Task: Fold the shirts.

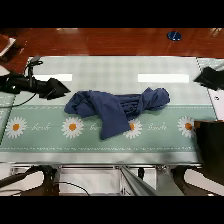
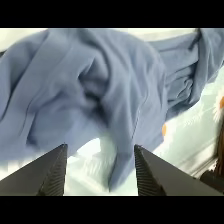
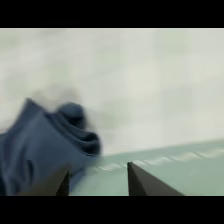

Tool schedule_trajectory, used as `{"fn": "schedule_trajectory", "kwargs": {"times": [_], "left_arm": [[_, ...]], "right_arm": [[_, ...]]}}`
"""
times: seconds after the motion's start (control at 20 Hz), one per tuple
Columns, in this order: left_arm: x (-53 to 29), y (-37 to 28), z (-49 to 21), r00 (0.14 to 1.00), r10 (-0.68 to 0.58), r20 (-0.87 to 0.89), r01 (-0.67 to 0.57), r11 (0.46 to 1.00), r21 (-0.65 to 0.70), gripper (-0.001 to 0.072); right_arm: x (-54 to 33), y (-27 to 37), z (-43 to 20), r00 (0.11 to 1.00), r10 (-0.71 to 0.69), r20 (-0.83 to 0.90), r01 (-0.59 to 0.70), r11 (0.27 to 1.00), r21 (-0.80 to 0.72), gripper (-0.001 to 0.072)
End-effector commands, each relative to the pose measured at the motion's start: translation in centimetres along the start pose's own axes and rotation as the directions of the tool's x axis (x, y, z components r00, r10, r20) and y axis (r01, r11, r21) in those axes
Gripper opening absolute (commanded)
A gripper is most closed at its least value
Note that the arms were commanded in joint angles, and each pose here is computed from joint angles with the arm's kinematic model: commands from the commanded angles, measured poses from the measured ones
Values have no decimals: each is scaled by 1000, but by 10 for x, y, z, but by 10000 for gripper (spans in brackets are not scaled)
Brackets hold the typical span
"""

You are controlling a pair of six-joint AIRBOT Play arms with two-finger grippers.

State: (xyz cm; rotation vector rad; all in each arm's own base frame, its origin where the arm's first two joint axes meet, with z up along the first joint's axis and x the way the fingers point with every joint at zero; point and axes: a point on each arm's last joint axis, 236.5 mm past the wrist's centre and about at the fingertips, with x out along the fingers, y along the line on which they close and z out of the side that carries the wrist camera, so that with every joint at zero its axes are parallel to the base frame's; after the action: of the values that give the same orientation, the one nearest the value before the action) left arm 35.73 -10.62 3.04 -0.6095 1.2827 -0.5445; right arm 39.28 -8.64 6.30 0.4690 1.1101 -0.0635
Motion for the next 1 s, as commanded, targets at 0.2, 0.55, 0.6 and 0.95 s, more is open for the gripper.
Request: {"fn": "schedule_trajectory", "kwargs": {"times": [0.2, 0.55, 0.6, 0.95], "left_arm": [[89, -14, -150, 990, -88, -108, 78, 993, -92, 509], [161, -41, -142, 1000, -1, -31, 3, 999, 52, 509], [170, -47, -144, 998, -3, -58, 6, 998, 66, 509], [202, -75, -159, 955, -42, -295, 62, 996, 59, 489]], "right_arm": [[29, -31, -100, 997, 74, -24, -66, 968, 240, 407], [47, -23, -124, 990, 125, -64, -104, 959, 265, 407], [46, -23, -124, 990, 126, -66, -105, 959, 262, 407], [60, 4, -112, 993, 112, -23, -108, 984, 145, 407]]}}
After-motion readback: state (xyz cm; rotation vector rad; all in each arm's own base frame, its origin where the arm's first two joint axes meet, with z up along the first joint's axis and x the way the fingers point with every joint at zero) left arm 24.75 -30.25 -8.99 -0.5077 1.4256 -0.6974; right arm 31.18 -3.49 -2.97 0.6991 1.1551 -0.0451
